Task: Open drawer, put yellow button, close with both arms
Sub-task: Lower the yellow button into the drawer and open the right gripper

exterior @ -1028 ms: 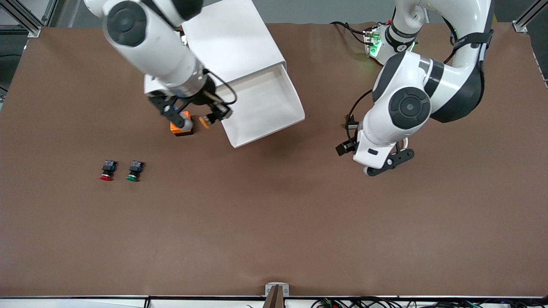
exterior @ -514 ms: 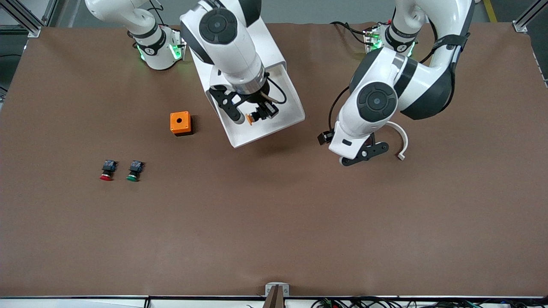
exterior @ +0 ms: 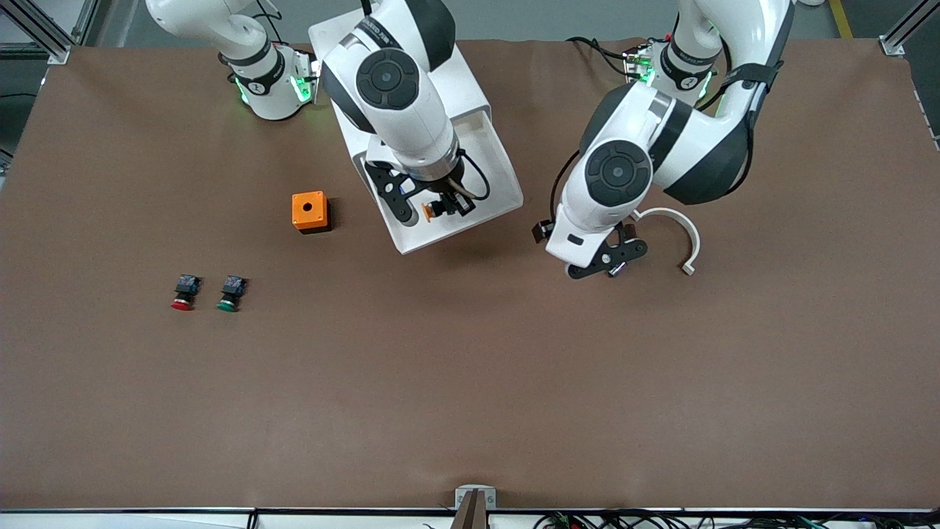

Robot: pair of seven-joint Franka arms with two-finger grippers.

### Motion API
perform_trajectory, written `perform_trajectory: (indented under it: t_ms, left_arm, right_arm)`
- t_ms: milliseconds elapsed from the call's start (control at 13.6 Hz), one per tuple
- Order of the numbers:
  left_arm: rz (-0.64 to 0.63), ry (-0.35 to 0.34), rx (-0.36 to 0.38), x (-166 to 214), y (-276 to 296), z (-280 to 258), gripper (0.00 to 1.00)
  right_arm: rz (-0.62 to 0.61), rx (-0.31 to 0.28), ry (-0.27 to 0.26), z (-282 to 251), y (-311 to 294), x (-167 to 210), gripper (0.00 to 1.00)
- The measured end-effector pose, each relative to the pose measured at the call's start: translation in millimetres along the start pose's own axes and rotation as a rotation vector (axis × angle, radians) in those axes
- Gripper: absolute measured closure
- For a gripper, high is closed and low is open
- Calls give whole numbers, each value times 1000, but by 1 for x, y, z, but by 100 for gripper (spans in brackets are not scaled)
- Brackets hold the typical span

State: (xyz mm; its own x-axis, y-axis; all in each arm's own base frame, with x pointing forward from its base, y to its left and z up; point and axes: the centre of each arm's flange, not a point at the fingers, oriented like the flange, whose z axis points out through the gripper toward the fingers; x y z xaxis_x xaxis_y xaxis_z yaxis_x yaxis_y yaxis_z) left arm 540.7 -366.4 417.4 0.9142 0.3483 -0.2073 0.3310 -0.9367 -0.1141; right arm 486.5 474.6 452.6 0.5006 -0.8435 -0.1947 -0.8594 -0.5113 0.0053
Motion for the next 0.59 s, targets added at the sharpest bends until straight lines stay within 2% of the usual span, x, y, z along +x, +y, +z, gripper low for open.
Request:
perform_trajectory:
  t_ms: [294, 587]
  left_arm:
    - [-36, 15, -8, -14, 24, 19, 0]
    - [-64, 10, 0, -14, 29, 29, 0]
  right_arm:
    - [21, -35, 6, 27, -4, 1, 59]
    - [37, -30, 6, 40, -3, -18, 59]
